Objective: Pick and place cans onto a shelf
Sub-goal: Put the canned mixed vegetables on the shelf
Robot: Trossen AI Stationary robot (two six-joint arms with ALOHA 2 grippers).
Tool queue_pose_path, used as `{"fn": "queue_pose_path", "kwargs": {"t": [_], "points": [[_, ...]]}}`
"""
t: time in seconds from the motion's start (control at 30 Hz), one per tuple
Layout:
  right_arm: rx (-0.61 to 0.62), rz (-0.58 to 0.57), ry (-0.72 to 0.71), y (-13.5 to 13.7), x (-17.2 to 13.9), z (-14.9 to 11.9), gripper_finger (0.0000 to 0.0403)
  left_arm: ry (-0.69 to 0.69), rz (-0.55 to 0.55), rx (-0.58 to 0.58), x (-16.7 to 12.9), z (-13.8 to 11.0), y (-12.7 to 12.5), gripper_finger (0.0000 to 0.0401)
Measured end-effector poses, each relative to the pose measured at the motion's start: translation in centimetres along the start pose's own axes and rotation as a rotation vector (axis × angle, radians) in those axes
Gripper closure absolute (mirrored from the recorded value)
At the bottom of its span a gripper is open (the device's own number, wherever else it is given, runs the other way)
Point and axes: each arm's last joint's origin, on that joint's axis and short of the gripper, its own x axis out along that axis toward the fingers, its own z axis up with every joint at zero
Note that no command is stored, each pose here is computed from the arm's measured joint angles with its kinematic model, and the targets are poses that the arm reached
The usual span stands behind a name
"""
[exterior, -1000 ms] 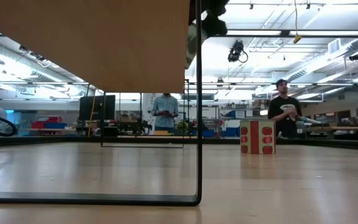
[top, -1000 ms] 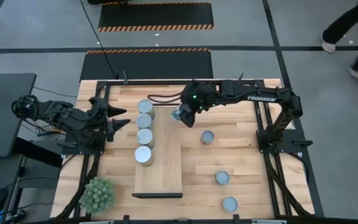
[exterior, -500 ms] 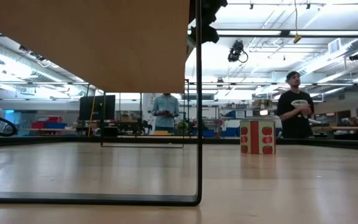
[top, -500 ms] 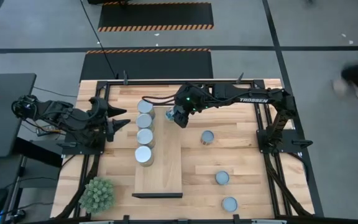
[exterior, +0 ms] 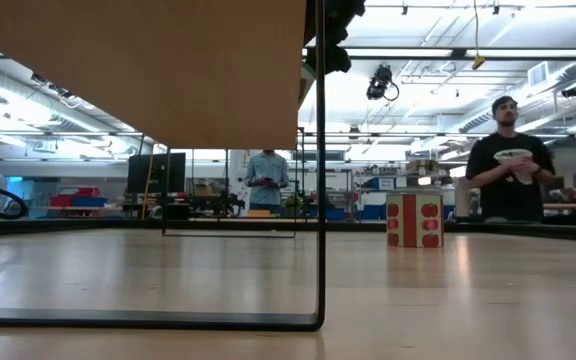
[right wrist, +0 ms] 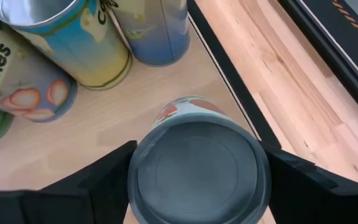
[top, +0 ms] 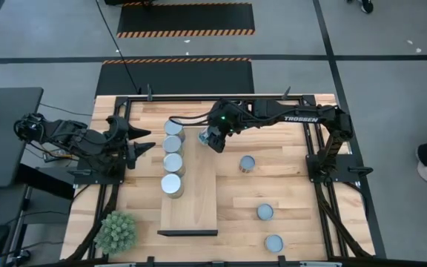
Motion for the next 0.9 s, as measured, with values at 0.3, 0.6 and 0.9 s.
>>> {"fn": "queue_pose_path", "kwargs": {"t": [0.3,0.6,0.9], "points": [[0.0,-0.006,-0.008,-0.6,0.7,-0.1,0.0088,0.0,0.0,0.0,0.0,0.0,0.0,0.0147],[-0.033,0.01,-0.043,-0.9,0.7,0.3,0.0078,0.0,0.0,0.0,0.0,0.0,0.0,0.0147],[-0.033,0.023,-0.042,-1.3,0.7,0.5,0.0047,0.0,0.0,0.0,0.0,0.0,0.0,0.0147]]}}
